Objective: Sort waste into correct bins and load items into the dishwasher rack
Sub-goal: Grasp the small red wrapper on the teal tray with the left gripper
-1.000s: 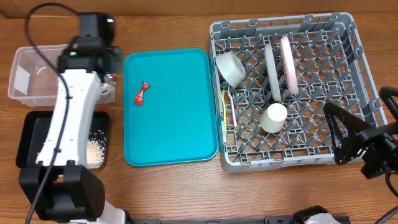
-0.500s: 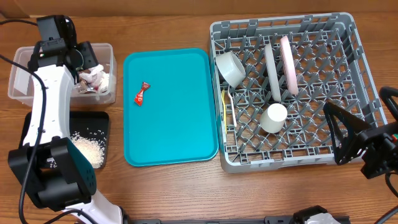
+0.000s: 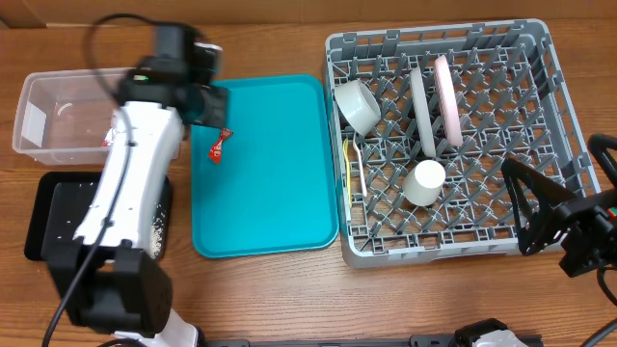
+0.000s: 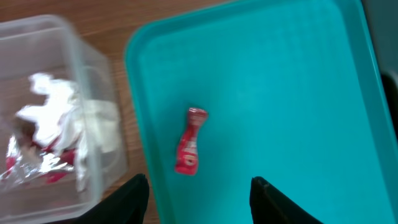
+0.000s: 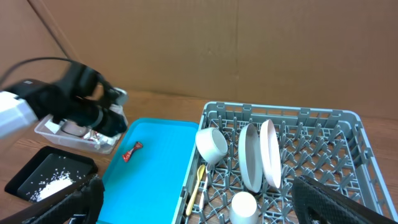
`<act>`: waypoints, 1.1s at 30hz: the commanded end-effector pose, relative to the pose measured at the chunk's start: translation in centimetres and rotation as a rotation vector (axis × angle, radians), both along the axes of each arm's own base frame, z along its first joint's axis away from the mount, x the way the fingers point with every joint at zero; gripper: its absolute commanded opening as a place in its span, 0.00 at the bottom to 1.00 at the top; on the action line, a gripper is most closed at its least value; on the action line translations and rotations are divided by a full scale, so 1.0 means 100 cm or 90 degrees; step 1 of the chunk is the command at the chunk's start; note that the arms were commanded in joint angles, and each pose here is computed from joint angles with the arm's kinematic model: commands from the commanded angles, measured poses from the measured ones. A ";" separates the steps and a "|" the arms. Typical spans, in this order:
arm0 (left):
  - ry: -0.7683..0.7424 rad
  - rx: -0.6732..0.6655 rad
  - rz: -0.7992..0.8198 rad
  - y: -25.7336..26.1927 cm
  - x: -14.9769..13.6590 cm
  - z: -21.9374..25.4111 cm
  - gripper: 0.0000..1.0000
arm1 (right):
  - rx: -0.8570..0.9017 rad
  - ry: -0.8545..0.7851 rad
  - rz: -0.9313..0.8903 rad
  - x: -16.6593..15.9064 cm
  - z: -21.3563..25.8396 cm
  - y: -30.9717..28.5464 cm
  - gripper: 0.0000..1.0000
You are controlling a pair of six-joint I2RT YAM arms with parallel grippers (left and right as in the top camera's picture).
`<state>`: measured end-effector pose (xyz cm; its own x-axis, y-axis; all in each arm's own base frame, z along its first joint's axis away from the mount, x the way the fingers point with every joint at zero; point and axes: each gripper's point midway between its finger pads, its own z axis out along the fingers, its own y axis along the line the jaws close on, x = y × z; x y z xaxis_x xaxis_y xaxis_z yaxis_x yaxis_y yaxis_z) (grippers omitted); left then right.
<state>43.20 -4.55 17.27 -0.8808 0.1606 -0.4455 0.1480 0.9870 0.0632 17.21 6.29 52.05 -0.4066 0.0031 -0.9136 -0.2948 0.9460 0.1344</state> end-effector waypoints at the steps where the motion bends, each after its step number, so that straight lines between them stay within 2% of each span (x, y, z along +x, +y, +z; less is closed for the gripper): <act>1: 0.058 0.121 -0.001 0.011 0.001 -0.054 0.56 | 0.001 -0.002 -0.006 0.001 0.001 -0.001 1.00; 3: 0.075 0.134 0.018 0.014 0.004 -0.071 0.52 | 0.001 -0.002 -0.006 0.001 0.001 -0.001 1.00; 9: 0.111 0.136 0.015 0.017 0.014 -0.115 0.54 | 0.001 -0.002 -0.006 0.001 0.001 -0.001 1.00; 12: 0.139 0.146 -0.010 0.016 0.013 -0.135 0.53 | 0.001 -0.002 -0.006 0.001 0.001 -0.001 1.00; 19: 0.176 0.176 0.001 0.028 0.009 -0.164 0.48 | 0.001 -0.002 -0.006 0.001 0.001 -0.001 1.00; 22: 0.170 0.172 0.009 0.029 0.013 -0.165 0.38 | 0.001 -0.002 -0.006 0.001 0.001 -0.001 1.00; 26: 0.155 0.164 0.010 0.026 0.018 -0.165 0.32 | 0.001 -0.002 -0.006 0.001 0.001 -0.001 1.00; 28: 0.156 0.165 0.010 0.026 0.018 -0.165 0.19 | 0.001 -0.002 -0.006 0.001 0.001 -0.001 1.00; 29: 0.158 0.165 0.009 0.026 0.017 -0.164 0.08 | 0.001 -0.002 -0.006 0.001 0.001 -0.001 1.00; 30: 0.162 0.162 0.008 0.025 0.016 -0.162 0.04 | 0.001 -0.002 -0.006 0.001 0.001 -0.001 1.00; 33: 0.172 0.136 -0.002 0.018 0.012 -0.150 0.04 | 0.001 -0.002 -0.006 0.001 0.001 -0.001 1.00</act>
<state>44.18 -2.20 1.33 -0.9634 0.2279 -0.1410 0.1854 0.9467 0.2634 17.21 6.28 52.04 -0.4069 0.0030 -0.9135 -0.2944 0.9462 0.1343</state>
